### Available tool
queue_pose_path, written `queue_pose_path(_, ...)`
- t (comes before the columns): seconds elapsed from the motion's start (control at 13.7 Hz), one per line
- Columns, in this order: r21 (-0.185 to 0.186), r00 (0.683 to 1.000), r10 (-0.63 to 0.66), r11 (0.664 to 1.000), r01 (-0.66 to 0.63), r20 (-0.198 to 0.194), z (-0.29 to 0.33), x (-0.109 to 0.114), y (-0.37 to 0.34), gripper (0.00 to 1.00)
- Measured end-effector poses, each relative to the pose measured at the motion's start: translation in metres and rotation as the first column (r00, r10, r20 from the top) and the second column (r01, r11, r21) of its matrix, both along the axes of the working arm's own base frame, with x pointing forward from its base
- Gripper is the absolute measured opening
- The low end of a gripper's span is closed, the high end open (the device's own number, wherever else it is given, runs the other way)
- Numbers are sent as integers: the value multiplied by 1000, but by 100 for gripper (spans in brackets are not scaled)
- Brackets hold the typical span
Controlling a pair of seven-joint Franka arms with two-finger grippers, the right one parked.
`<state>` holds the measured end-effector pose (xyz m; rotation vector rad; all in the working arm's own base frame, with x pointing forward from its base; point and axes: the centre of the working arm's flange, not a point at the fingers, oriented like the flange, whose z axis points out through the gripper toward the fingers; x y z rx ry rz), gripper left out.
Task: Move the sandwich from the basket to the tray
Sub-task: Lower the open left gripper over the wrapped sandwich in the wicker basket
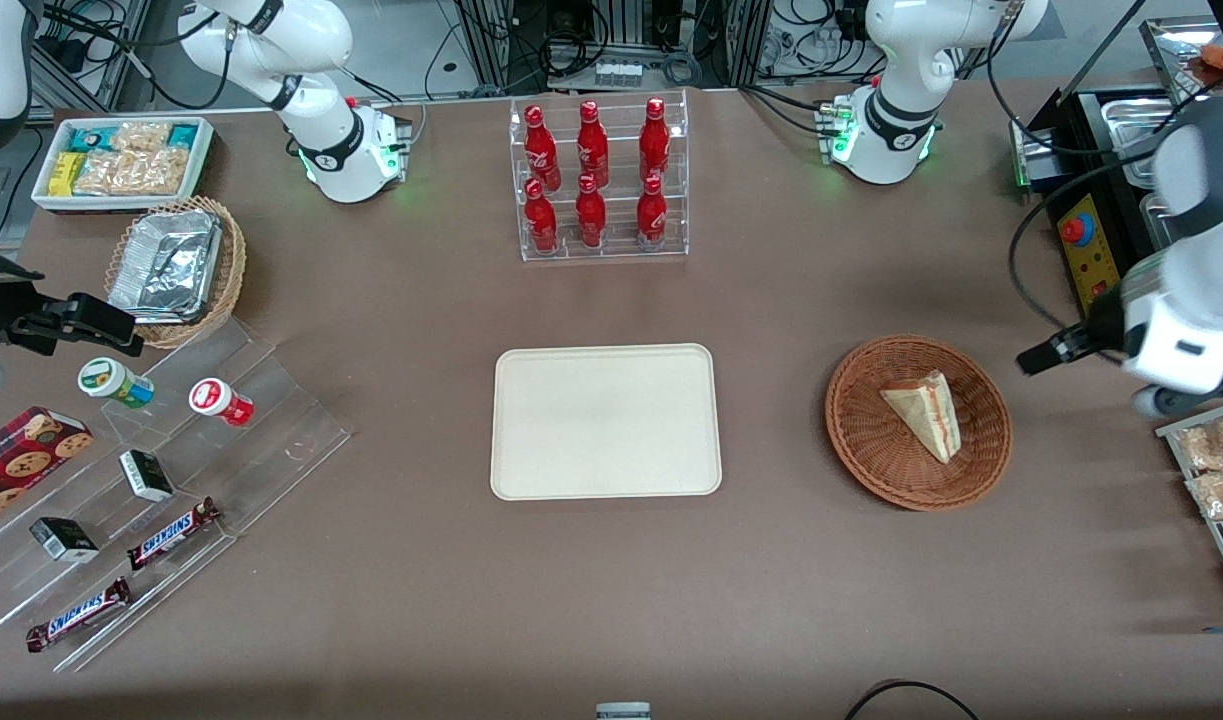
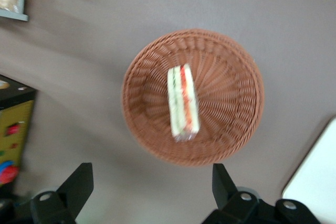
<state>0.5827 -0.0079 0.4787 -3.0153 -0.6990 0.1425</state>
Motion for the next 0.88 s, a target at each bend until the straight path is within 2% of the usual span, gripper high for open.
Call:
queue_pose_path(0.29,4,991,121,993,-121,61,-74,-10,-33,100)
queue_pose_path(0.88,-1,985,152,988,-152,82,-147,-41,-34,100)
